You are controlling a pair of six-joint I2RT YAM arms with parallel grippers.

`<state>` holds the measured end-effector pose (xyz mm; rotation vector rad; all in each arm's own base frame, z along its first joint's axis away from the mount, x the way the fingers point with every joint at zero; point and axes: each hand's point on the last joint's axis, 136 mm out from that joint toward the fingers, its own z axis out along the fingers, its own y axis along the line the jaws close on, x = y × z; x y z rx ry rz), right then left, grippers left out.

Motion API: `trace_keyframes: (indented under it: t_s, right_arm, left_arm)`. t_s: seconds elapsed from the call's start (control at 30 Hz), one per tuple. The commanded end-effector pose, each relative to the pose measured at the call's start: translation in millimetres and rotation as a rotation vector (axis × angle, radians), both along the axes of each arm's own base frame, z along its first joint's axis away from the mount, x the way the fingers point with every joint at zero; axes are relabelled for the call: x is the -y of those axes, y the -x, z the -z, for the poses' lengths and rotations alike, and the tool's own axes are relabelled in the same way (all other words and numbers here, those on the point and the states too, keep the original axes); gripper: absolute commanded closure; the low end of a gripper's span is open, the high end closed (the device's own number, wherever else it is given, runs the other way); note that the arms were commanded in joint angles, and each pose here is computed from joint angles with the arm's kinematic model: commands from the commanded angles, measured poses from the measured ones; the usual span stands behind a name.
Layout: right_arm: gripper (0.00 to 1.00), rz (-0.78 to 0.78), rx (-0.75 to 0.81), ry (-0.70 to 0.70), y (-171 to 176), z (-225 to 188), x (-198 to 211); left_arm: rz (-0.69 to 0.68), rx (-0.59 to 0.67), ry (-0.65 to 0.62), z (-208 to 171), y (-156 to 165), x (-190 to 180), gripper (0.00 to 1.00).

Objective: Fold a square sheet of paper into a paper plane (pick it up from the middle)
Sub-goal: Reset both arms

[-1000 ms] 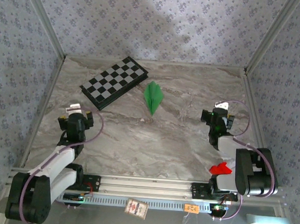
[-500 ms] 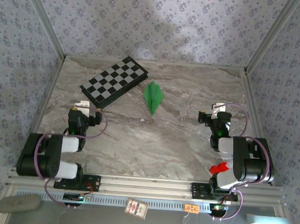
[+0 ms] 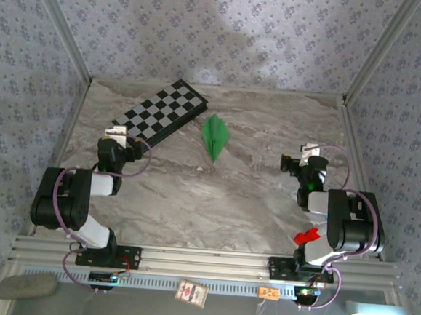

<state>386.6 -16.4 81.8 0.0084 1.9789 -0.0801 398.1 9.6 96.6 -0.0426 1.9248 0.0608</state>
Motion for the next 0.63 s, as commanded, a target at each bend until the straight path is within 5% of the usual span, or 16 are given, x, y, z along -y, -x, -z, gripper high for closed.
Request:
trace_keyframes:
  t_s: [0.0,0.6]
  right_arm:
    - [0.0,-0.002,0.001,-0.016,-5.3,-2.2,0.0]
    - [0.0,-0.001,0.002,-0.016,-5.1,-2.0,0.1]
  left_arm:
    - [-0.021,-0.038,0.019,7.7,0.2,-4.4,0.0]
    - [-0.018,-0.044,0.024,8.9,0.1,-4.9,0.0]
